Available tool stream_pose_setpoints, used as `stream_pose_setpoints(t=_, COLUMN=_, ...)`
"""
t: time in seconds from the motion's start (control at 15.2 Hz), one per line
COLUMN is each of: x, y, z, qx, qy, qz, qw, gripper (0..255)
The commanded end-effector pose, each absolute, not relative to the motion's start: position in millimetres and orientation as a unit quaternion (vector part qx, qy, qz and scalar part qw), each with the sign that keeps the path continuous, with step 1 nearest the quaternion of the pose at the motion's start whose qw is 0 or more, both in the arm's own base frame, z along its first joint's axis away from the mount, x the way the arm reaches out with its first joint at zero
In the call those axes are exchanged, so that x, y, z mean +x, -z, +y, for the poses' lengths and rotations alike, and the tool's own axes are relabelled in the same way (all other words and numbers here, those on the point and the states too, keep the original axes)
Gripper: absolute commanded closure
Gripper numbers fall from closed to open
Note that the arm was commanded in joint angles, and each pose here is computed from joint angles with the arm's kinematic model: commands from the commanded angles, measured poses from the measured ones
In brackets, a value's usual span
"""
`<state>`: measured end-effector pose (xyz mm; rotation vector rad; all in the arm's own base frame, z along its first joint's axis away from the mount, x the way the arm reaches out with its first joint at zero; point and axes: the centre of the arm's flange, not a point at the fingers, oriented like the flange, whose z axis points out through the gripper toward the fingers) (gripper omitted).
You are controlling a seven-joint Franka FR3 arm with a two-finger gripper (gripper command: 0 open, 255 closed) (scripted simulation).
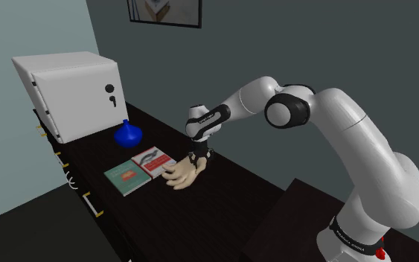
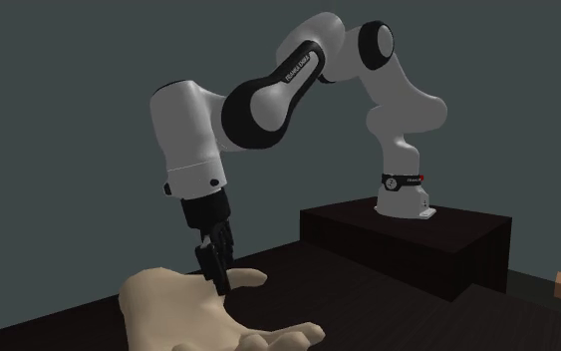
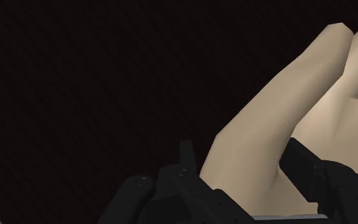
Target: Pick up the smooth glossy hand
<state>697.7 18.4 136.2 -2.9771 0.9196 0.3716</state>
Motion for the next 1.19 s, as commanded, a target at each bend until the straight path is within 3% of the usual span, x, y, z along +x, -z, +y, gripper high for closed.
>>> stream_pose_setpoints(t=0.0, x=696, y=-134, z=20, qx=-0.949, qy=-0.119, qz=0.292, qw=0.001, gripper=255)
stream_pose_setpoints(t=1.12, x=696, y=-214, z=20, qx=-0.949, qy=-0.119, qz=0.292, qw=0.001, gripper=255)
